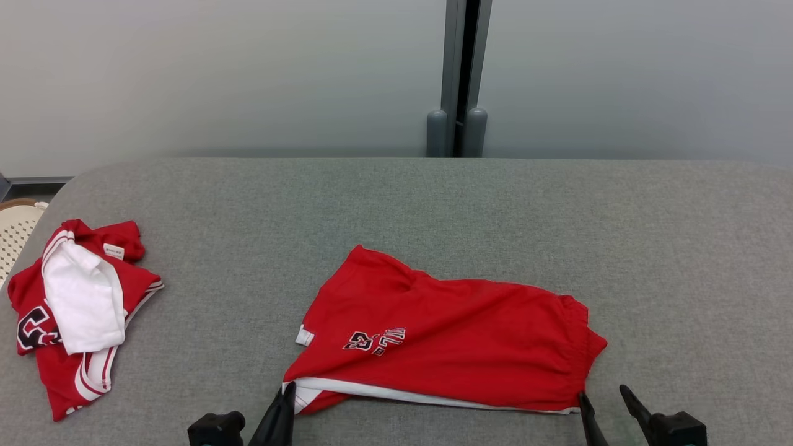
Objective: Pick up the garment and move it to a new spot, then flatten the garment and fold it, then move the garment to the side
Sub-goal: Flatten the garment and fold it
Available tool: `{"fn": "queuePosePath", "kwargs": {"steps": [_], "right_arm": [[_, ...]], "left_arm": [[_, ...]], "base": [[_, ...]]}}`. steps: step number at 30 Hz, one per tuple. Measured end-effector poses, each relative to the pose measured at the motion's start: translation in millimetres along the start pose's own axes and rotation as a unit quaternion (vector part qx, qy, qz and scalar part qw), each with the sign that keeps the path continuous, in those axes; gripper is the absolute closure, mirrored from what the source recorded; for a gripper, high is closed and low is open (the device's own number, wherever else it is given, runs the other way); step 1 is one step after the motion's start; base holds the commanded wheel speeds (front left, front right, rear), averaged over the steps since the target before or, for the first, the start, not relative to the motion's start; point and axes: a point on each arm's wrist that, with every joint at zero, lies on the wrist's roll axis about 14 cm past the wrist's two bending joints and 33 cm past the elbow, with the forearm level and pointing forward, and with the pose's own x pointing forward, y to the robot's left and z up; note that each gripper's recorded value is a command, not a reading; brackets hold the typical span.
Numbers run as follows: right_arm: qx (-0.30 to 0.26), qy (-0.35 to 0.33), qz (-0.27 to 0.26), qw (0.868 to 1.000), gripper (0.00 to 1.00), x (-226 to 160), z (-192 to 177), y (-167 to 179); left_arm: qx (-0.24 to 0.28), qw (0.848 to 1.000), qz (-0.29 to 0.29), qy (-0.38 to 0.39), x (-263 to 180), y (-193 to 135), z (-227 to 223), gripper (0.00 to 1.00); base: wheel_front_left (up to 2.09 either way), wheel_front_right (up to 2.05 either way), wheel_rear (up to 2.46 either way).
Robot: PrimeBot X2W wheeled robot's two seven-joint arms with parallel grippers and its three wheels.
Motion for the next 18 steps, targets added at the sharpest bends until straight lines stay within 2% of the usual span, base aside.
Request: {"fn": "queuePosePath", "kwargs": {"steps": [6,7,10,18], "right_arm": [[-0.015,0.029,0.032,0.999,0.0,-0.9,-17.1,19.2],[-0.026,0.04,0.056,0.997,0.0,-1.5,-23.5,32.1],[-0.039,0.051,0.077,0.995,0.0,-3.0,-29.8,41.3],[-0.043,0.048,0.08,0.995,0.0,-0.8,-27.5,39.2]], "left_arm": [[0.001,1.0,0.016,-0.003,-0.6,7.0,0.6,1.0],[0.001,1.0,0.017,-0.004,-0.6,7.1,0.4,1.0],[0.0,1.0,0.02,-0.005,-0.8,8.1,1.1,1.0],[0.0,1.0,0.019,-0.003,-0.9,6.9,-0.5,1.0]], "base": [[0.0,0.0,0.0],[0.0,0.0,0.0],[0.0,0.0,0.0],[0.0,0.0,0.0]]}}
